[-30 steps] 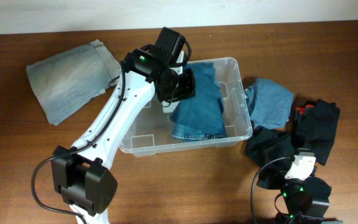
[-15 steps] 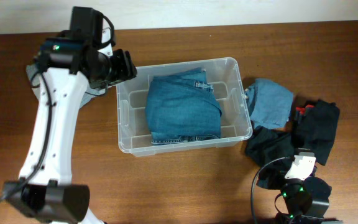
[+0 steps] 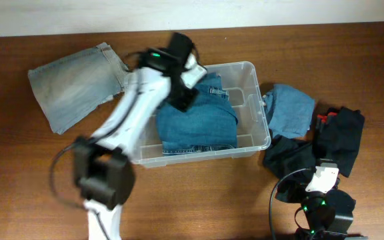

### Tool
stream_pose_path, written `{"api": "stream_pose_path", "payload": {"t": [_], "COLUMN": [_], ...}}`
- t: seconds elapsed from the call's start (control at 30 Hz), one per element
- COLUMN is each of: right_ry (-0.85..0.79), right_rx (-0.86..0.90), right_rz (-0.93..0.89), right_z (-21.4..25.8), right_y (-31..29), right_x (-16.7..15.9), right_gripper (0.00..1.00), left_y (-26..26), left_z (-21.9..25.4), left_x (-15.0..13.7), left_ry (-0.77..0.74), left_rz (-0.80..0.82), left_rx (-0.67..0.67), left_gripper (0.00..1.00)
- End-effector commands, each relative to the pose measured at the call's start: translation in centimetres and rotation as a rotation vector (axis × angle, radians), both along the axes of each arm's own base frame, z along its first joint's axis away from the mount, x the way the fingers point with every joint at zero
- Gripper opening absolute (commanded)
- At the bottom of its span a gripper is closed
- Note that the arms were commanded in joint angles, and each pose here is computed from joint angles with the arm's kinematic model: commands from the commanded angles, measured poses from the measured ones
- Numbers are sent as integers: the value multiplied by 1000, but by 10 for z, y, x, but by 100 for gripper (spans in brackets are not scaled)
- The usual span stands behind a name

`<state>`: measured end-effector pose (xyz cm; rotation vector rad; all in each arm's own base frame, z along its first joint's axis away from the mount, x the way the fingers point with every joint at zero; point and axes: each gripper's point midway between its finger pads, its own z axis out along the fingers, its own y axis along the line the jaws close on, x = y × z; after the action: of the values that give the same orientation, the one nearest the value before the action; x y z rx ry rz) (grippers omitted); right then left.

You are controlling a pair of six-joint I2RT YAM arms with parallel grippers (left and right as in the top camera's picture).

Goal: Pack container
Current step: 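Move the left gripper back and grasp the light-wash denim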

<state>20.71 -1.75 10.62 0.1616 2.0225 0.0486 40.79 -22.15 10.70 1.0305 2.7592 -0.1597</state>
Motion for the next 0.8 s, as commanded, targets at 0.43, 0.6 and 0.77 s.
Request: {"api": "stream_pose_path", "payload": {"t": [0.43, 0.6, 0.77], "right_ry": [-9, -9, -9], "right_rx": [-2, -2, -2], "right_rz": [4, 4, 4], "right_z": [2, 2, 2], "right_y": [0, 0, 0], "right_x": [0, 0, 0], "right_gripper": [99, 99, 98], "left_y": [36, 110, 219], "left_z": [63, 181, 179], "left_x": [35, 55, 59], "left_ry": [-166, -425, -357], "left_rz": [141, 401, 707], "left_rx": [190, 120, 79], "left_gripper": [34, 72, 92]}}
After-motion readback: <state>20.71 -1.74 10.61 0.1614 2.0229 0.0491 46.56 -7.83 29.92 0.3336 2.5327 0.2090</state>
